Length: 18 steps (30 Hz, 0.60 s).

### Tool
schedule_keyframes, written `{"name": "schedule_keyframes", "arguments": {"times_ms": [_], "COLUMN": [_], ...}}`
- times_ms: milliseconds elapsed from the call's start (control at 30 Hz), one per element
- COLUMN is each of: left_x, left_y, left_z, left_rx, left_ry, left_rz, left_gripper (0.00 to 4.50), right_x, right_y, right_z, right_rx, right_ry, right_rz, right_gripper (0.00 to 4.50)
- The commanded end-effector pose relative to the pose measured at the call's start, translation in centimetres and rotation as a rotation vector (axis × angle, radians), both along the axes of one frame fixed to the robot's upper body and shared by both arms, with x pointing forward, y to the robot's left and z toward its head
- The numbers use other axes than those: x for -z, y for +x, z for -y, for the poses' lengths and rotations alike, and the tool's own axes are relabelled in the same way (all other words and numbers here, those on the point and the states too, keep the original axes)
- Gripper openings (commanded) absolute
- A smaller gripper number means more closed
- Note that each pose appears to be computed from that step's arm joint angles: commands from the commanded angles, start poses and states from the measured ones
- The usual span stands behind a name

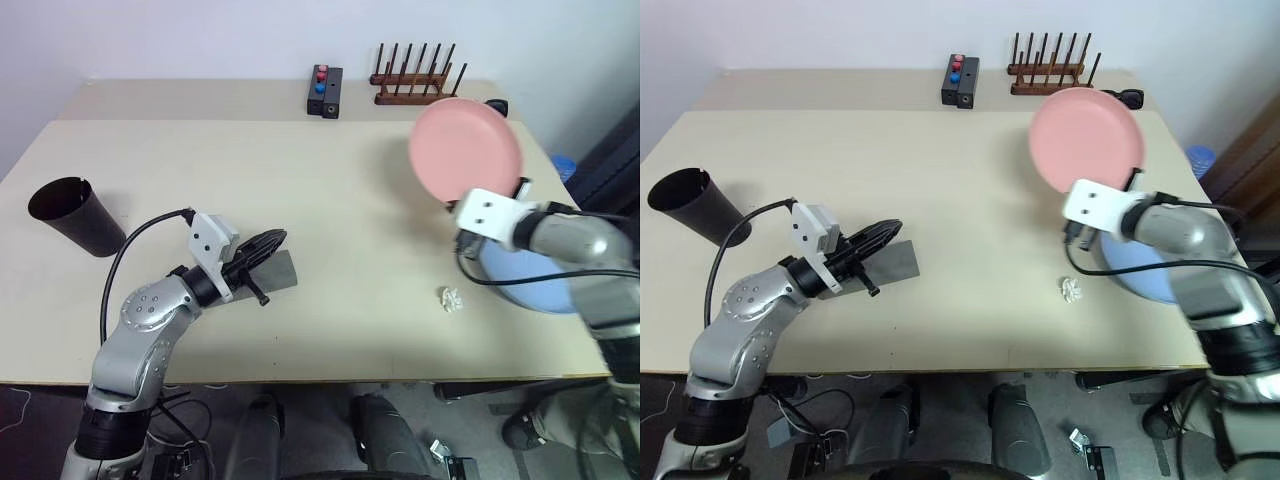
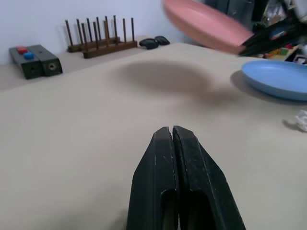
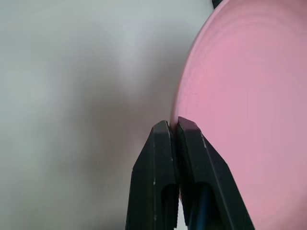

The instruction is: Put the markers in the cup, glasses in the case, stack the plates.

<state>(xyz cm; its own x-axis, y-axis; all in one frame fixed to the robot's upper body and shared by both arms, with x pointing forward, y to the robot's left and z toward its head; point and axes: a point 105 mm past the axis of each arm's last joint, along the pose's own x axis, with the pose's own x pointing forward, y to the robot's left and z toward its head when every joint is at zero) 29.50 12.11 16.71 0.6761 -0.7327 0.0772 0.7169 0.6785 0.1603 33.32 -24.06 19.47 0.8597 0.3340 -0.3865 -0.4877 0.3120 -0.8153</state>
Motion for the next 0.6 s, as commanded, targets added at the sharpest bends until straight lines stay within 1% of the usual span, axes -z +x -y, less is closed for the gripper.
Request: {"name": "schedule_keyframes", "arguments": {"times_ms": [33, 133, 233, 333, 400, 433, 467, 600], "left_x": [-0.5, -0.4, -0.5, -0.6, -0.6, -0.5, -0.3, 0.4], "left_y": [0.3, 0.5, 0.7, 0.8, 0.6, 0.4, 0.0, -1.8], "left_z": [0.4, 0.9, 1.4, 1.8, 2.0, 2.0, 2.2, 2.8], "left_rx": [0.04, 0.082, 0.119, 0.149, 0.167, 0.181, 0.213, 0.331], "left_ry": [0.005, 0.01, 0.013, 0.01, 0.006, 0.003, 0.002, 0.016], "left_rz": [0.037, 0.042, 0.057, 0.071, 0.071, 0.063, 0.04, -0.031], "left_gripper": [0.0, 0.0, 0.0, 0.0, 0.0, 0.0, 0.0, 0.0], "right_x": [-1.9, -0.3, 1.3, 2.0, 2.3, 2.4, 2.3, 2.2], "right_y": [-2.8, -5.8, -7.6, -7.7, -7.9, -8.0, -8.0, -7.7], "right_z": [2.9, 4.6, 5.4, 5.6, 5.0, 4.5, 3.6, -0.1], "right_rx": [0.048, 0.082, 0.109, 0.148, 0.126, 0.106, 0.071, -0.03], "right_ry": [-0.029, -0.049, -0.039, -0.008, -0.001, 0.008, 0.034, 0.268], "right_rz": [-0.049, -0.192, -0.302, -0.324, -0.334, -0.336, -0.33, -0.348], "right_gripper": [0.06, 0.06, 0.06, 0.94, 1.9, 2.5, 2.95, 2.95]}}
